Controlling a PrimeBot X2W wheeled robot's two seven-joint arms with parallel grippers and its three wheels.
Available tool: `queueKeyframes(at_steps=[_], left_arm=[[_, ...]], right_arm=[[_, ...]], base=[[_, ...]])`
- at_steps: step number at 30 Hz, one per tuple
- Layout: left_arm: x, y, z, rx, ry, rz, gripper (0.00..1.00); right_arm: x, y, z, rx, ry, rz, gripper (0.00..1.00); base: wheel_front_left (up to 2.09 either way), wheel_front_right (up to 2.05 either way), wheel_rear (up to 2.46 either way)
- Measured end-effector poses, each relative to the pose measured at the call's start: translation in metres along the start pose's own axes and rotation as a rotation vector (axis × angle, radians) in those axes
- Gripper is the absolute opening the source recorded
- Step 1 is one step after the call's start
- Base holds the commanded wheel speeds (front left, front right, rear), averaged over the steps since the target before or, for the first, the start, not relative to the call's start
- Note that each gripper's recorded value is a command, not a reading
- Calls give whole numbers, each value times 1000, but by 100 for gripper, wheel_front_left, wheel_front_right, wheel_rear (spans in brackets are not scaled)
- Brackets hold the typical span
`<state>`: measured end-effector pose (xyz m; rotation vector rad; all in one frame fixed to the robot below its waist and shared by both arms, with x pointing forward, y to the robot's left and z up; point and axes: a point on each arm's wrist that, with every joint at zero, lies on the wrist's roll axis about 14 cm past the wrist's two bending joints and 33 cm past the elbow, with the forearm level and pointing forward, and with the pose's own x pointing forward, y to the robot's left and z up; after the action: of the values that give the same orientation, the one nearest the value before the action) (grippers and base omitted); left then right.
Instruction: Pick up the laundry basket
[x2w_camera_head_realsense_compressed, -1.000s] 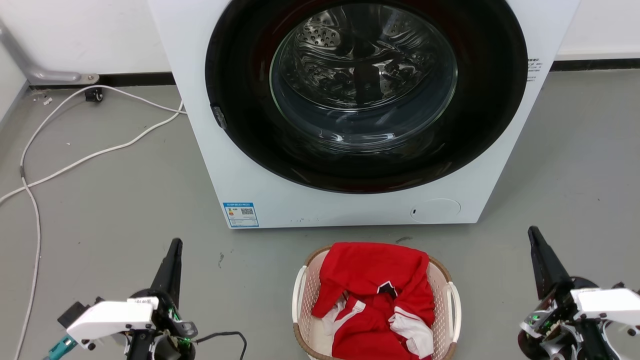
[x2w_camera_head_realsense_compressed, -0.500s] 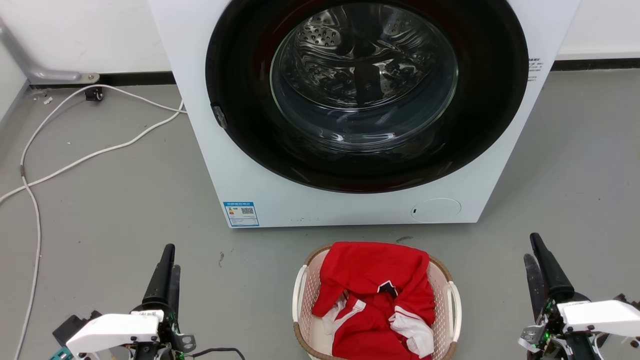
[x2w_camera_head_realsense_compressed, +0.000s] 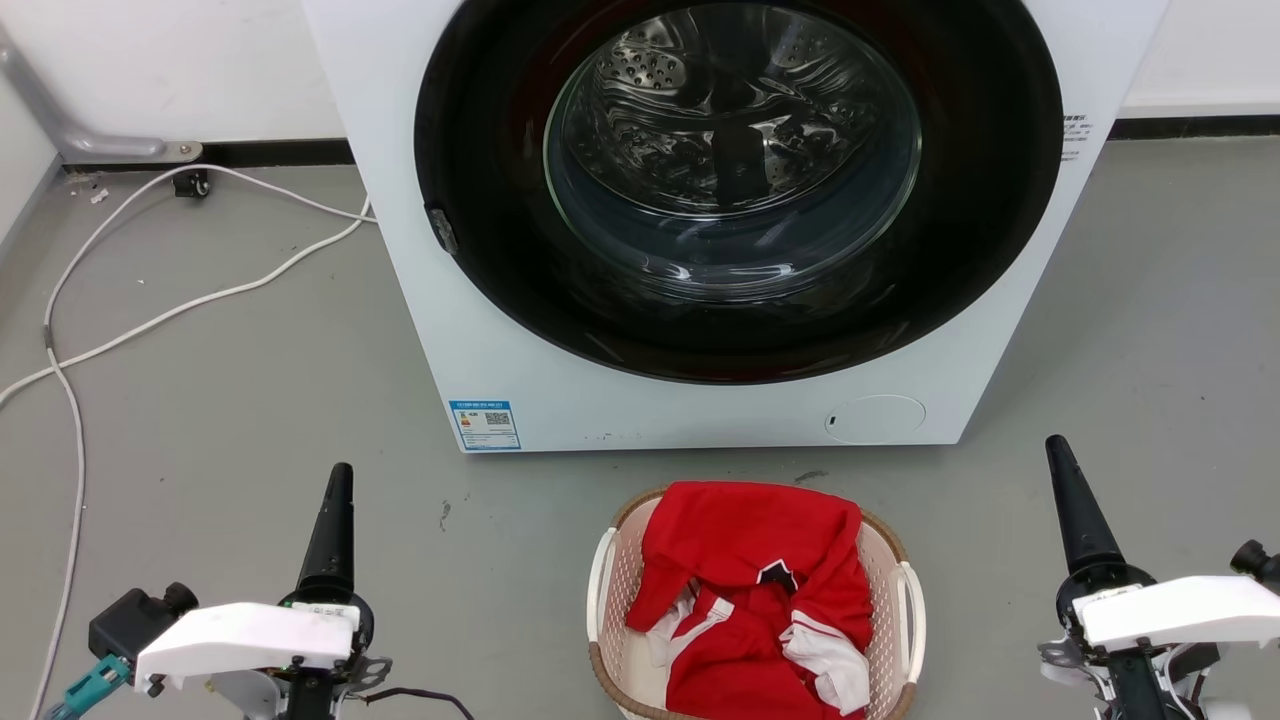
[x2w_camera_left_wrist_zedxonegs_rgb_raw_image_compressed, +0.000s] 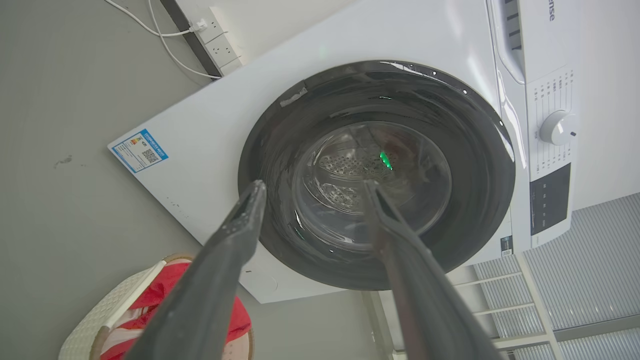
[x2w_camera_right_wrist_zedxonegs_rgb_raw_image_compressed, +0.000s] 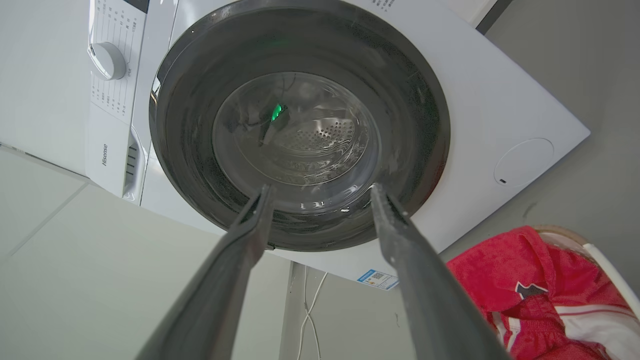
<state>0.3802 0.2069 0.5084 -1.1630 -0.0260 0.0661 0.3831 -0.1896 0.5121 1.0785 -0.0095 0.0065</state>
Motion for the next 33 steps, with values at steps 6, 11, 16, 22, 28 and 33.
queueKeyframes(at_steps=[6, 11, 16, 22, 28, 33], left_arm=[[-1, -4, -1, 125, -4, -2, 100], [-3, -7, -3, 220, -9, -9, 100], [-4, -11, -3, 302, -19, -17, 100], [-6, -12, -3, 395, -28, -22, 100], [-8, -14, -4, 477, -37, -30, 100], [-11, -13, -5, 547, -38, -36, 100]], right_arm=[[0, 7, 0, -128, -6, 24, 100], [-1, 10, -3, -220, -4, 36, 100], [-2, 14, -4, -301, -7, 50, 100], [-2, 21, -5, -399, -16, 76, 100], [-4, 23, -6, -489, -21, 88, 100], [-5, 23, -7, -559, -25, 94, 100]], base=[[0, 0, 0], [0, 0, 0], [0, 0, 0], [0, 0, 0], [0, 0, 0], [0, 0, 0]])
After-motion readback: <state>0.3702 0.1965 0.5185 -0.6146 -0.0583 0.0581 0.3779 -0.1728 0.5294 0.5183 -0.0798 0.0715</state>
